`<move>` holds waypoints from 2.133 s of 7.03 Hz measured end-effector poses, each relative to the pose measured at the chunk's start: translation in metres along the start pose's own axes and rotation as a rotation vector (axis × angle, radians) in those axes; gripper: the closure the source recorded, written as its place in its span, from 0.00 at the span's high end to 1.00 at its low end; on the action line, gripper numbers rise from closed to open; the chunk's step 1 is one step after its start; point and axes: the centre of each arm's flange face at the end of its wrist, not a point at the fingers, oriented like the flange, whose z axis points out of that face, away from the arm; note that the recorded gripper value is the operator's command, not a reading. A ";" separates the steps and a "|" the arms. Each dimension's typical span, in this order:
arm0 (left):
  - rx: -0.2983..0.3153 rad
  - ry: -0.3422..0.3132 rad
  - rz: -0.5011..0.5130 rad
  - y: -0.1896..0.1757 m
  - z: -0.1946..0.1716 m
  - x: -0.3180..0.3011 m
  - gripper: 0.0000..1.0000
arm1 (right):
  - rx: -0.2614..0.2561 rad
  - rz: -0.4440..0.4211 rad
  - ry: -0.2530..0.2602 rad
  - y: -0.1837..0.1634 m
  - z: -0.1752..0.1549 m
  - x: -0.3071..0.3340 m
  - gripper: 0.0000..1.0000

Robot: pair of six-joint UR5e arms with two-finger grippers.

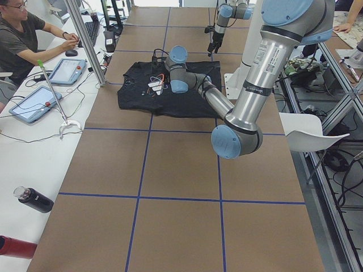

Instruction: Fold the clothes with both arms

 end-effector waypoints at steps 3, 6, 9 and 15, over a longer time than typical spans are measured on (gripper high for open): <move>0.009 -0.001 0.001 0.001 -0.001 -0.001 0.81 | 0.002 0.095 0.038 0.016 0.018 0.016 0.84; 0.017 -0.007 0.001 0.002 0.000 -0.003 0.82 | 0.012 0.192 0.060 0.020 0.030 0.024 0.81; 0.022 -0.008 0.002 0.004 0.001 -0.003 0.83 | 0.007 0.175 0.098 0.035 0.042 0.042 0.66; 0.041 -0.030 -0.001 0.015 0.002 -0.017 0.83 | 0.007 0.158 0.118 0.039 0.046 0.051 0.55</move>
